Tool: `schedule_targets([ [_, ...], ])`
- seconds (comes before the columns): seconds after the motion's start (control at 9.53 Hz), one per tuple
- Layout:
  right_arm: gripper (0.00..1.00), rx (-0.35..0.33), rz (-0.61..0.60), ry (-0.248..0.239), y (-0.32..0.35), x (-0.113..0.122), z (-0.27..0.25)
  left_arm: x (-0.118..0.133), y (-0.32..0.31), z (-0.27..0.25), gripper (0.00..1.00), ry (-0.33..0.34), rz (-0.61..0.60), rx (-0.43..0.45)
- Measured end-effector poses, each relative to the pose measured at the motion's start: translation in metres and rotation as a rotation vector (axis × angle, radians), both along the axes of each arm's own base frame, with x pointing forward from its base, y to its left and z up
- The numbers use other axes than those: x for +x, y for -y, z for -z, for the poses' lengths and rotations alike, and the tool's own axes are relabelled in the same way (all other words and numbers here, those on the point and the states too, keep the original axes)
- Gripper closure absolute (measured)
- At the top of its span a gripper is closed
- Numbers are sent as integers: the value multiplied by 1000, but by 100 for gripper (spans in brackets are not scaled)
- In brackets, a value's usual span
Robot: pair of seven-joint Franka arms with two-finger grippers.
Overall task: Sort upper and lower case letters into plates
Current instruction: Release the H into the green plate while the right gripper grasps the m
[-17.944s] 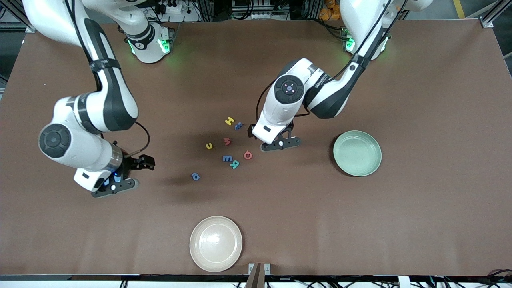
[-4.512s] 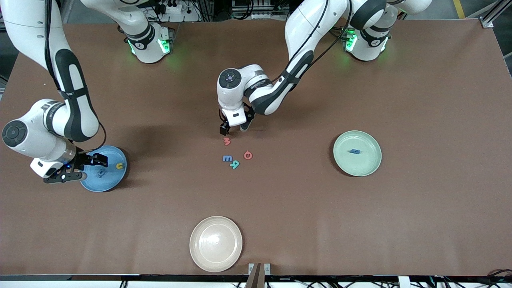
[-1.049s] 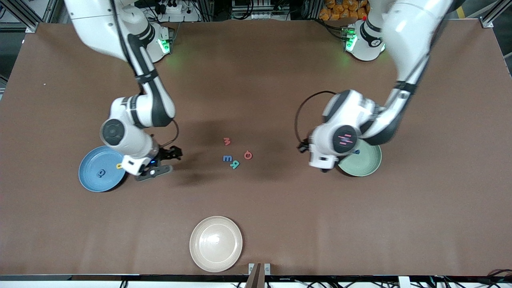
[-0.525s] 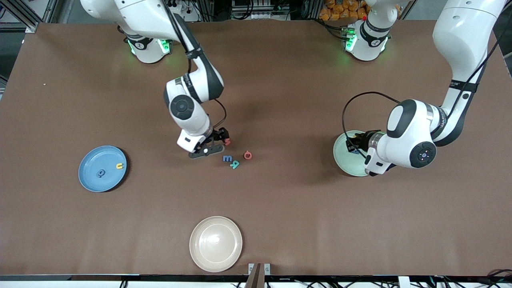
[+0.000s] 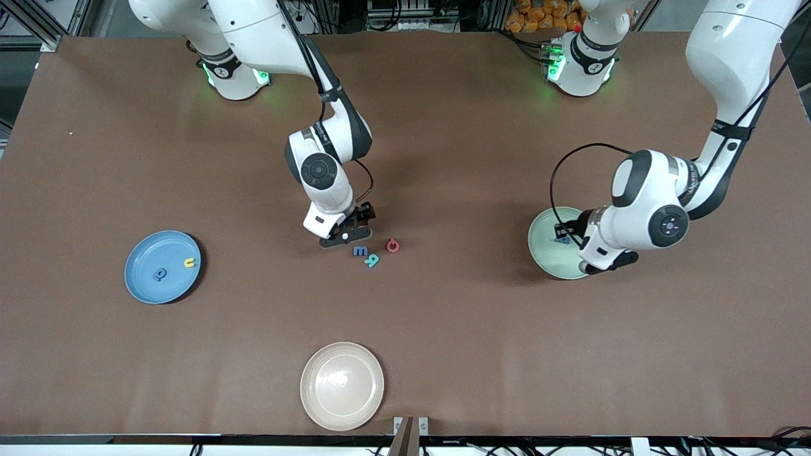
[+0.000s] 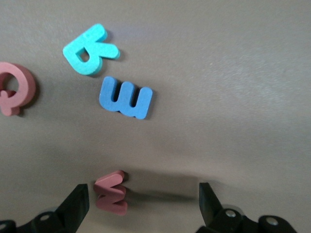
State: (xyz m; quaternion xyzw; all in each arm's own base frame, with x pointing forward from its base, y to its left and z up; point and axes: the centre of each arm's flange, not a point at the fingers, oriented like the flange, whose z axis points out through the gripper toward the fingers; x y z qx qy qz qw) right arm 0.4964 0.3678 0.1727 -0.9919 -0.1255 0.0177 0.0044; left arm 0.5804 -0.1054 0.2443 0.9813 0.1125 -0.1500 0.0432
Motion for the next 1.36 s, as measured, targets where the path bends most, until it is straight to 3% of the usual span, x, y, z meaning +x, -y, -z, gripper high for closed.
schedule_targets([
  [0.31, 0, 4, 17, 7, -11, -3, -2, -6, -4, 17, 65, 65, 53, 14],
  [0.84, 2, -5, 14, 1, -17, -10, 4, -18, 6, 30, 63, 80, 77, 11],
  [1.26, 64, 10, 23, 17, -24, -6, -7, -24, 7, 36, 61, 84, 80, 9],
  [1.36, 73, 10, 26, 18, -23, -5, -7, -23, 7, 35, 56, 85, 80, 9],
])
